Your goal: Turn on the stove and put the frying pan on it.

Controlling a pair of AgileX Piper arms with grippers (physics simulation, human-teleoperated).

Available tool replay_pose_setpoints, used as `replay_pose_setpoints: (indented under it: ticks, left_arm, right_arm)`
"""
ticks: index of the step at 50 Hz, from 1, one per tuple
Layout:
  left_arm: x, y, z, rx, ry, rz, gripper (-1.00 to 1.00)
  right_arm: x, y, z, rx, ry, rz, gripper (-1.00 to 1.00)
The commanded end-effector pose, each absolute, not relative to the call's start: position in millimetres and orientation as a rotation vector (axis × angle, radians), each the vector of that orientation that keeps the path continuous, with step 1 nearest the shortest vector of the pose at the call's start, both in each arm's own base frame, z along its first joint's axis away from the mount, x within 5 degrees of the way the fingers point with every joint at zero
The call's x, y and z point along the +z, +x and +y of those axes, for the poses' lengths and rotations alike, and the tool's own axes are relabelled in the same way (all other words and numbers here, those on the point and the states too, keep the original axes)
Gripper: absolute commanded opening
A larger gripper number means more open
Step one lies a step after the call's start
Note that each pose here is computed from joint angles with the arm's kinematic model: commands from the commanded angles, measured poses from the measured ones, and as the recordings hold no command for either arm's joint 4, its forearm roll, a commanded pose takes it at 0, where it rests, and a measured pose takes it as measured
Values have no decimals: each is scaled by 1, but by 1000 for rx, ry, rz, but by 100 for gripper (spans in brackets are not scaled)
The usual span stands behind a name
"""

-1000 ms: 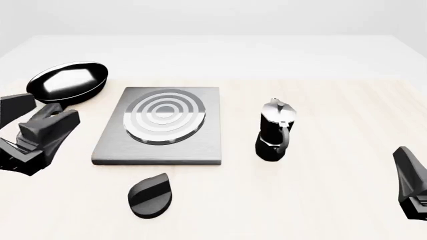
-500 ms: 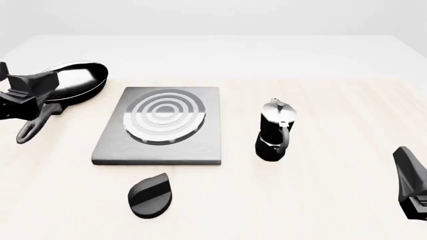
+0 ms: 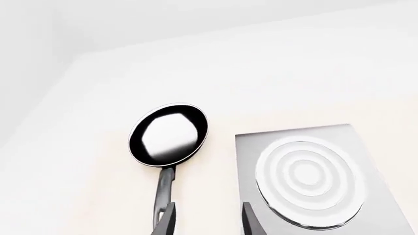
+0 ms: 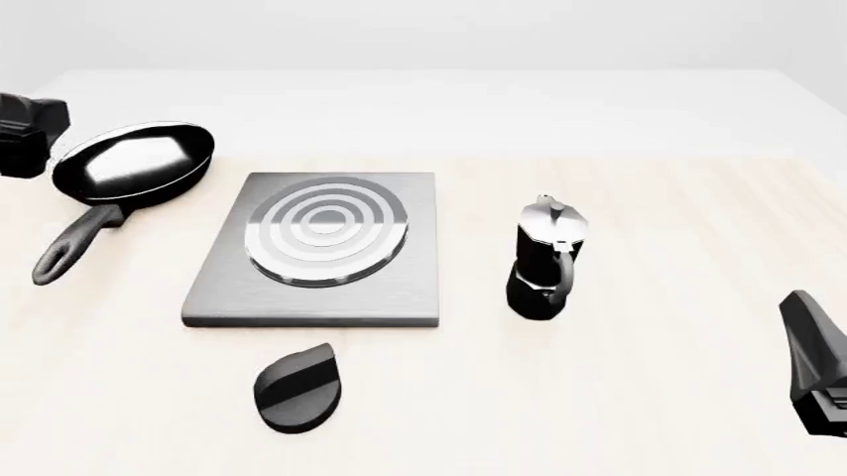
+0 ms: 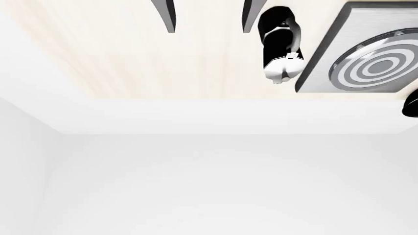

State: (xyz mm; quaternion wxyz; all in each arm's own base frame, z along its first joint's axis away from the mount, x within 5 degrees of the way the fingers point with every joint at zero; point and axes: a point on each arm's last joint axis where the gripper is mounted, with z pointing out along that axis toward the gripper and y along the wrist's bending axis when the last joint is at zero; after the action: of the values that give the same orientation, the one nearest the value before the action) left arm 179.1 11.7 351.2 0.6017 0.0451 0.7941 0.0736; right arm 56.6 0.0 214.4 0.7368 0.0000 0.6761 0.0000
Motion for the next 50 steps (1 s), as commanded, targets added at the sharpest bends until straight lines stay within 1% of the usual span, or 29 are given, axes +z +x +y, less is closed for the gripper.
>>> replay_pose_setpoints:
  ticks: [1,14,22,33,50]
  left_arm:
    - [352,200,27,243,80,1866,100]
    - [349,231,43,277,35,1902,100]
    - [340,250,54,295,12,1930,100]
    - [325,265,62,316,18,1965,100]
    - [311,283,78,353,7,1995,100]
  right_arm:
    - [214,57,0,0,0,1485,100]
    - [214,57,0,0,0,1485,100]
    - [214,57,0,0,0,1485,100]
    - [214,57,0,0,0,1485,100]
    - [214,57,0,0,0,1485,100]
